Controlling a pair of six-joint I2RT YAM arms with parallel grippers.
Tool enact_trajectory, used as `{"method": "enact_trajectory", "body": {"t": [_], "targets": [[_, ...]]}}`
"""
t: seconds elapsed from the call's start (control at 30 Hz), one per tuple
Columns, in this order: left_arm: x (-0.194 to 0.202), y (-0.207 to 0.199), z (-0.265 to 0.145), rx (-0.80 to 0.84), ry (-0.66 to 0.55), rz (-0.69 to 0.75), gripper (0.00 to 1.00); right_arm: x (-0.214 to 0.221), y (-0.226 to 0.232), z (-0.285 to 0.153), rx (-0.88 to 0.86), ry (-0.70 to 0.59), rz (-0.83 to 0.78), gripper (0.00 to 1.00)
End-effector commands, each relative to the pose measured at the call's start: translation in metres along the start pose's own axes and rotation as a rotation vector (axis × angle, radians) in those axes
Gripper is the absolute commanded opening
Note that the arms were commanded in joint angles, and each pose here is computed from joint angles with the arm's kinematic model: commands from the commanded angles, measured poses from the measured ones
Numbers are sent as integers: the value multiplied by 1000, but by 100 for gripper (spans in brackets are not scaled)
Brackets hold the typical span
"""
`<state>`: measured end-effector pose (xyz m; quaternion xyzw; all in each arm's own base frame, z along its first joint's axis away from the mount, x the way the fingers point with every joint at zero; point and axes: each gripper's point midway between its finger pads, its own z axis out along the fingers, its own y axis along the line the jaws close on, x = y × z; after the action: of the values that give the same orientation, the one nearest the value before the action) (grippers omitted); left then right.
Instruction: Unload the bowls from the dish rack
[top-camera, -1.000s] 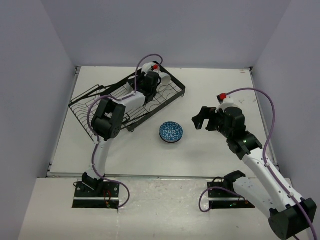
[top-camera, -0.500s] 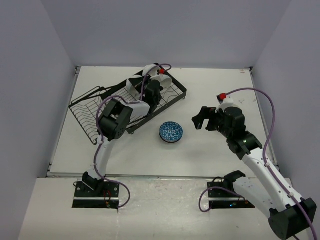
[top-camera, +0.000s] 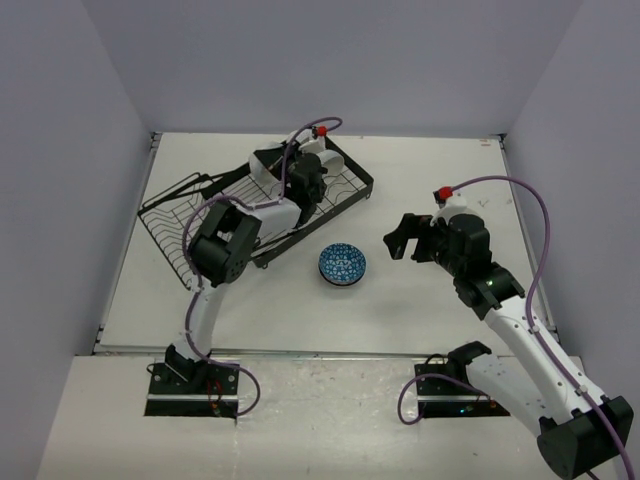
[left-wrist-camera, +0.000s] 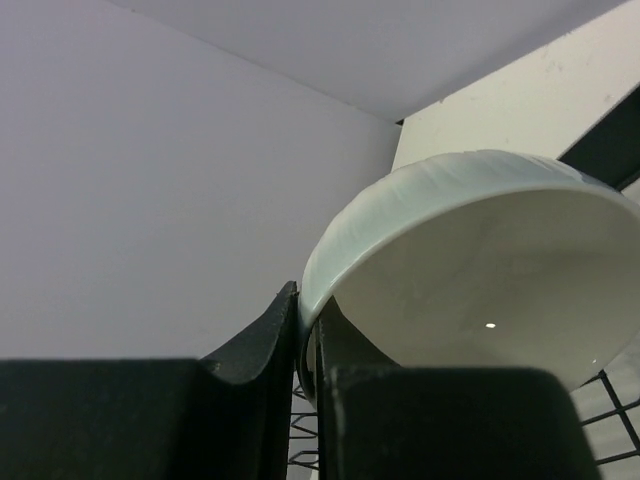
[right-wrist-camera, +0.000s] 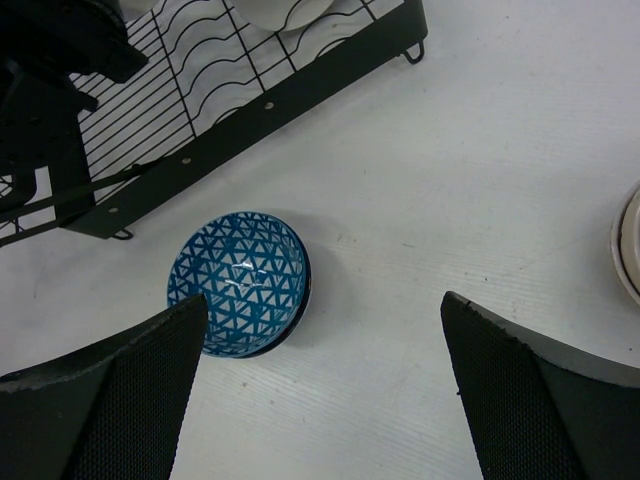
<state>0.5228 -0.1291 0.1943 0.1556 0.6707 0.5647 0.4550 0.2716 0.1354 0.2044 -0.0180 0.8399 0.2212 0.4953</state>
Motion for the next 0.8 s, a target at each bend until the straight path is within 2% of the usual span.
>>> {"method": "enact_trajectory", "body": {"t": [0.0, 0.03, 0.07, 0.1, 0.13, 0.17, 0.2, 0.23, 0.3, 0.33, 0.37, 0.43, 0.47, 0.5, 0.57, 0.77], "targets": [[-21, 92, -2, -24, 20, -239, 0, -17, 6, -1, -19, -50, -17, 99], [-25, 105, -4, 1, 17, -381, 0, -19, 6, -2, -20, -61, -17, 99], [-29, 100, -6, 109, 10, -295, 0, -20, 6, -3, -20, -71, -17, 99], [-34, 102, -8, 159, 22, -498, 0, -19, 6, -4, -25, -77, -15, 99], [-38, 113, -13, 233, 18, -550, 0, -24, 9, -7, -43, -103, -15, 99], [-63, 123, -20, 371, -47, -658, 0, -26, 13, -8, -63, -117, -14, 99], [-60, 119, -31, 460, -22, -709, 0, -23, 17, -8, -88, -118, -11, 99], [-63, 136, -41, 517, -55, -761, 0, -30, 30, -12, -158, -150, -4, 98], [-71, 134, -66, 656, -74, -862, 0, -41, 46, -19, -233, -176, 14, 95], [-71, 148, -76, 695, -98, -901, 0, -46, 60, -23, -296, -171, 52, 91], [-69, 132, -92, 781, -100, -892, 0, -48, 67, -23, -319, -161, 69, 89], [-58, 126, -115, 872, -89, -951, 0, -65, 91, -33, -363, -160, 71, 87], [-64, 122, -130, 958, -115, -980, 0, -70, 85, -23, -291, -161, 73, 87], [-64, 130, -142, 1001, -130, -1030, 0, -80, 98, -28, -289, -159, 53, 87], [-57, 112, -164, 1106, -138, -1021, 0, -89, 95, -17, -207, -152, 32, 87], [-50, 94, -201, 1201, -134, -1020, 0, -82, 97, 33, 10, -43, -66, 85]]}}
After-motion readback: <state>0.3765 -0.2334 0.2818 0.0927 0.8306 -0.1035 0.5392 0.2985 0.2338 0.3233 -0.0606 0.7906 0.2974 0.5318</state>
